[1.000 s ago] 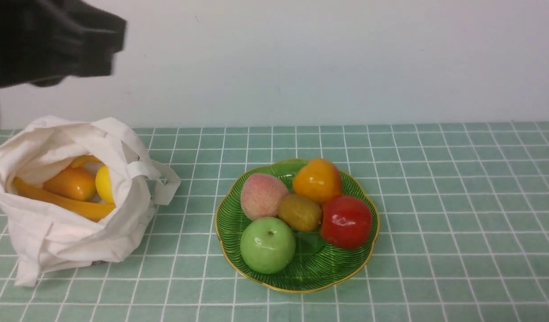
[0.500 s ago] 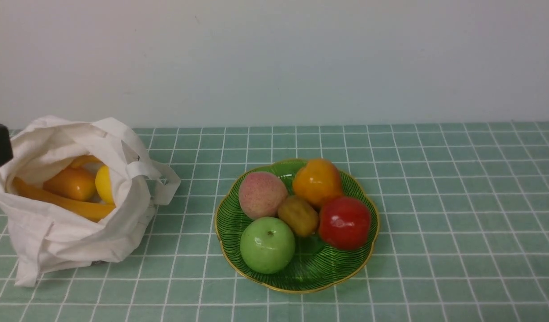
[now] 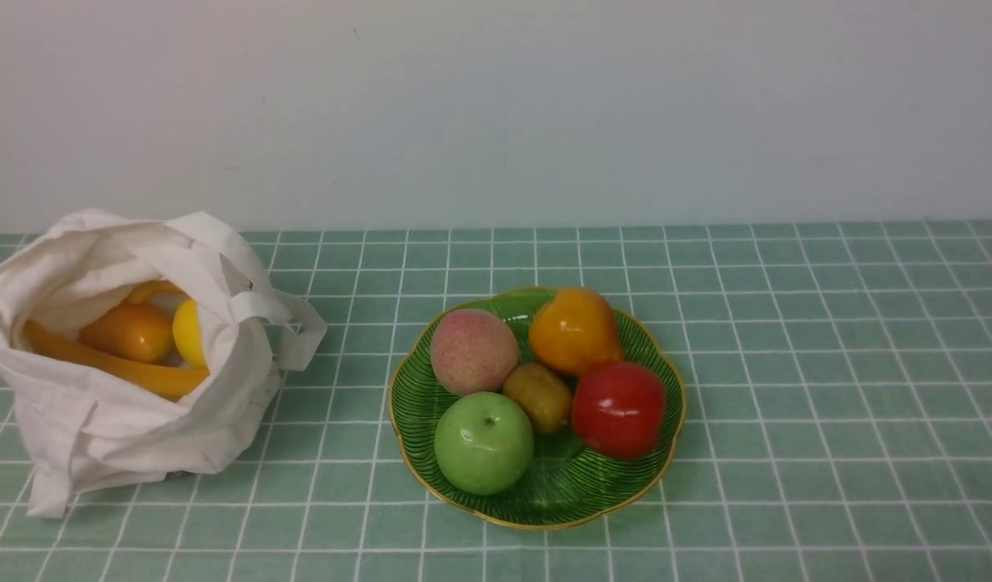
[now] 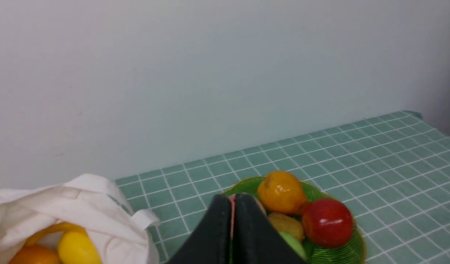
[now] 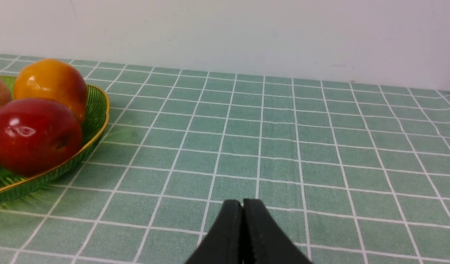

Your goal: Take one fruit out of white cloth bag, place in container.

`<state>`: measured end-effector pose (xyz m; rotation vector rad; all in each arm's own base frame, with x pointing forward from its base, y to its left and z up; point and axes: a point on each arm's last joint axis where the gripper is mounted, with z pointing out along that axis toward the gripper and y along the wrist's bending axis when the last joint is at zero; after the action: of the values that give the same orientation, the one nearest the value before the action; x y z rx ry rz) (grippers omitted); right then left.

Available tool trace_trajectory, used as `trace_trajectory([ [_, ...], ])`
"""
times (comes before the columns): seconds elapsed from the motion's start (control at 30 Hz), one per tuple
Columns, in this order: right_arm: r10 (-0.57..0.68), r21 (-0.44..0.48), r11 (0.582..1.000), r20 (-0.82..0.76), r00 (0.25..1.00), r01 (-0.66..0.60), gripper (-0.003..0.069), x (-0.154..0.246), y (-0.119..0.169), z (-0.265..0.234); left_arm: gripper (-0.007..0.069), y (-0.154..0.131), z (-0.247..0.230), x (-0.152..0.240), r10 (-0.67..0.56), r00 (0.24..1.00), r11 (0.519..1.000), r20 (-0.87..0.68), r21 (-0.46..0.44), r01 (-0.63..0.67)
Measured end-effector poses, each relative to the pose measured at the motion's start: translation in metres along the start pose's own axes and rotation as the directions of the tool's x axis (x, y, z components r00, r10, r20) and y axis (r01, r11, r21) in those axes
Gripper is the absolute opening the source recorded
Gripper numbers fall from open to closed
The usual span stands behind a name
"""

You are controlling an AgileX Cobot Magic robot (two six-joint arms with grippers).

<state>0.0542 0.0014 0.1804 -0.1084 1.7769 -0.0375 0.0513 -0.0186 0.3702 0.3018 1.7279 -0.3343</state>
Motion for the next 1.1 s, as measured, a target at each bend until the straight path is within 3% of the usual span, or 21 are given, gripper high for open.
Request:
trace_trajectory([
  [0.1,0.000,0.000,1.000,0.000,1.000,0.000,-0.0015,0.000,0.000,0.000,-0.0008,0.005,0.003,0.028,-0.012,1.000,0.999,0.001,-0.048,0.012],
  [0.13,0.000,0.000,1.000,0.000,1.000,0.000,-0.0015,0.000,0.000,0.000,-0.0008,0.009,0.007,0.050,-0.017,1.000,0.992,0.010,-0.123,0.018],
  [0.3,0.000,0.000,1.000,0.000,1.000,0.000,-0.0015,0.000,0.000,0.000,-0.0008,0.023,0.019,0.140,-0.064,0.998,0.946,-0.007,-0.318,0.059],
  [0.5,0.000,0.000,1.000,-0.001,1.000,0.000,-0.0015,0.000,0.000,0.000,-0.0008,0.030,0.027,0.190,-0.105,0.993,0.916,-0.046,-0.392,0.079],
  [1.1,0.000,0.000,1.000,-0.002,1.000,0.000,-0.0015,0.000,0.000,0.000,-0.0008,0.030,0.028,0.196,-0.138,0.987,0.911,-0.079,-0.400,0.095],
])
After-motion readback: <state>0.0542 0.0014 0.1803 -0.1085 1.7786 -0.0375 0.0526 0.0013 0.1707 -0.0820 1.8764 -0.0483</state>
